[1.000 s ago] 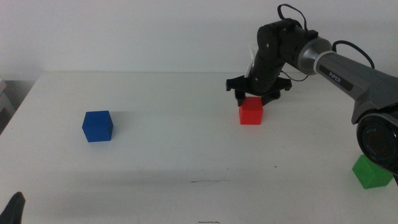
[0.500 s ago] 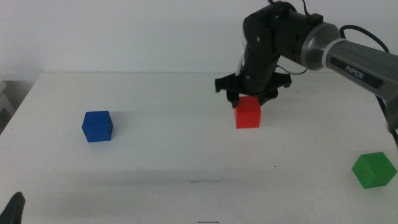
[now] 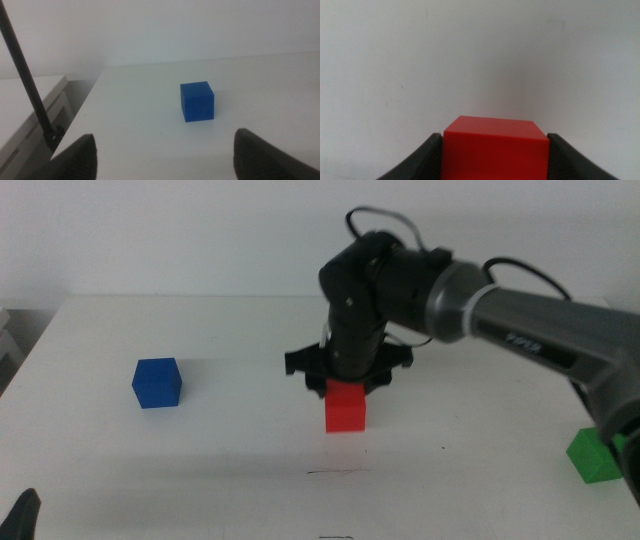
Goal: Stack red cubes first, then green, then blue cubes in a specific spot.
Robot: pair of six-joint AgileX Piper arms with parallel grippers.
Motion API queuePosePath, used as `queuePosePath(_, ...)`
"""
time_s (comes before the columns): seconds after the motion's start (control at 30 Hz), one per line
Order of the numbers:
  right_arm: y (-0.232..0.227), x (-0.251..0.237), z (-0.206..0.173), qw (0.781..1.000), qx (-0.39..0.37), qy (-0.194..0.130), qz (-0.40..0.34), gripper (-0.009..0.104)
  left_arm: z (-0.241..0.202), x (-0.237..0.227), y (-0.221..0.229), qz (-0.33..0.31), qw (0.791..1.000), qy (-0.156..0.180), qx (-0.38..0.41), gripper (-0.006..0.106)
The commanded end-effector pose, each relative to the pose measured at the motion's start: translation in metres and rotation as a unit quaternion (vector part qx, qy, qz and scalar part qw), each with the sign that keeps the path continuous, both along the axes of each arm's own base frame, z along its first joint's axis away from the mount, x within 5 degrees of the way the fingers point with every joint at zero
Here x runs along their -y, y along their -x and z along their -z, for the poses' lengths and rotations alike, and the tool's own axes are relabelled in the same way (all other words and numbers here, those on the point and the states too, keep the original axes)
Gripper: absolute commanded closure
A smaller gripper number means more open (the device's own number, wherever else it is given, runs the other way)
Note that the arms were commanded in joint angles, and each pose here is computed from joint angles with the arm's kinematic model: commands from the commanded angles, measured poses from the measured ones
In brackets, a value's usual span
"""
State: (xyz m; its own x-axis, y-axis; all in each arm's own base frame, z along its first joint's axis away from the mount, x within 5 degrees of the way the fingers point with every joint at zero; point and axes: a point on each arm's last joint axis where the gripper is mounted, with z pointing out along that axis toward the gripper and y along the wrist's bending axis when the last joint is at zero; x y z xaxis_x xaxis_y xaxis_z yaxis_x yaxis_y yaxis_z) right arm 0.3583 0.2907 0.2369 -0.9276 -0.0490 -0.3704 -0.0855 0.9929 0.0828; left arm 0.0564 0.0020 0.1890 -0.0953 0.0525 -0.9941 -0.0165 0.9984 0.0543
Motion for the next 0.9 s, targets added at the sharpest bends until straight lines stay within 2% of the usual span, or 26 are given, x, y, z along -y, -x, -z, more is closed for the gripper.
queuePosePath(0.0,0.004,-0.002,-0.026,0.999,0.032,-0.026,-0.003,0.096,-0.009,0.001,0.002,0.005,0.999,0.005,0.051,0.007)
queuePosePath(0.4,0.002,-0.012,0.009,1.000,-0.017,-0.018,0.006,0.096,-0.009,0.001,0.002,0.005,0.999,0.005,0.051,0.007)
queuePosePath(0.77,0.008,-0.013,0.011,0.999,-0.042,-0.011,0.013,0.096,-0.009,0.001,0.002,0.005,0.999,0.005,0.051,0.007)
queuePosePath(0.87,0.009,-0.011,0.012,0.999,-0.050,-0.003,0.015,0.091,-0.009,0.001,0.002,0.005,0.999,0.005,0.051,0.007)
